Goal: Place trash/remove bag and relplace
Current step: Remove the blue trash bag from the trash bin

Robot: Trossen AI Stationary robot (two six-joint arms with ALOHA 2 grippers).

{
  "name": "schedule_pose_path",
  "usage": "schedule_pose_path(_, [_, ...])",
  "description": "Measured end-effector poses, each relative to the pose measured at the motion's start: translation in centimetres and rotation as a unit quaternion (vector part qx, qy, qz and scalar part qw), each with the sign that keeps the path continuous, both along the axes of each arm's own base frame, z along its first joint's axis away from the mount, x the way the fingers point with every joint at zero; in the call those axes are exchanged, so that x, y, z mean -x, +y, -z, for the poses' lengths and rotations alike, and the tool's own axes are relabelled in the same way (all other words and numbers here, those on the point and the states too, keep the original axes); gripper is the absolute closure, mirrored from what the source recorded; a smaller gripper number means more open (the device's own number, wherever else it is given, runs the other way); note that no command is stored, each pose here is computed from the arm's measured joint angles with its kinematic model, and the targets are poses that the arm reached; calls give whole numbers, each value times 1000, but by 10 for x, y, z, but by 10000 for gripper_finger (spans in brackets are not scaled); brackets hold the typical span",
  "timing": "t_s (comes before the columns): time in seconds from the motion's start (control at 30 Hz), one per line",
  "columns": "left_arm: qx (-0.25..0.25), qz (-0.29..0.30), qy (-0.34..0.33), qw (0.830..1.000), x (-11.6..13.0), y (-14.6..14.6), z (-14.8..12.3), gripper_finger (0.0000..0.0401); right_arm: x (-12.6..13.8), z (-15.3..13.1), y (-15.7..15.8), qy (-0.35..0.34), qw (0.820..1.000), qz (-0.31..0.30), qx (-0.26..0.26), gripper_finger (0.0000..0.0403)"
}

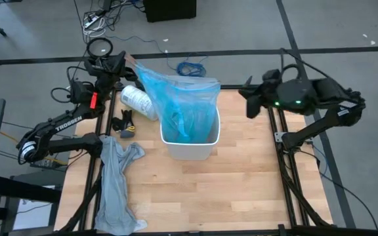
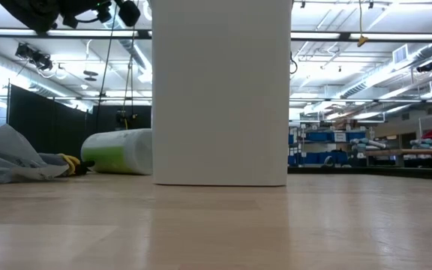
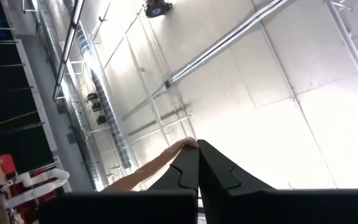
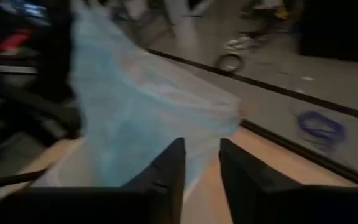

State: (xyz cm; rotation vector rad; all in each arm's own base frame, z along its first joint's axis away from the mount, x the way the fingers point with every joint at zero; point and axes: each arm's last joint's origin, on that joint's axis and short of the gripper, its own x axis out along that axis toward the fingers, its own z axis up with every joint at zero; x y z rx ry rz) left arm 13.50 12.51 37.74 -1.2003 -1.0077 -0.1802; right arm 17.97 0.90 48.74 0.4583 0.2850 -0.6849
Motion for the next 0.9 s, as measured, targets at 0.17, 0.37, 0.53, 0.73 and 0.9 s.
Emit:
schedule_pose_path(0.17, [-8, -7, 6, 1000, 0, 0, 0, 395, -25, 14, -20, 46, 998, 45, -5, 258])
schedule_pose_path(0.37, [-15, -15, 10, 1000, 0, 0, 0, 395, -48, 23, -60, 74, 996, 52, -22, 239])
schedule_pose_path(0.53, [-17, -12, 12, 1000, 0, -1, 0, 395, -60, 26, -91, 57, 997, 14, -46, 243])
schedule_pose_path(0.73, [-25, -3, 18, 1000, -1, -1, 0, 395, -65, 36, -116, 66, 994, -14, -92, 245])
schedule_pose_path(0.9, [-25, -3, 18, 1000, -1, -1, 0, 395, -62, 45, -127, 106, 989, 2, -102, 245])
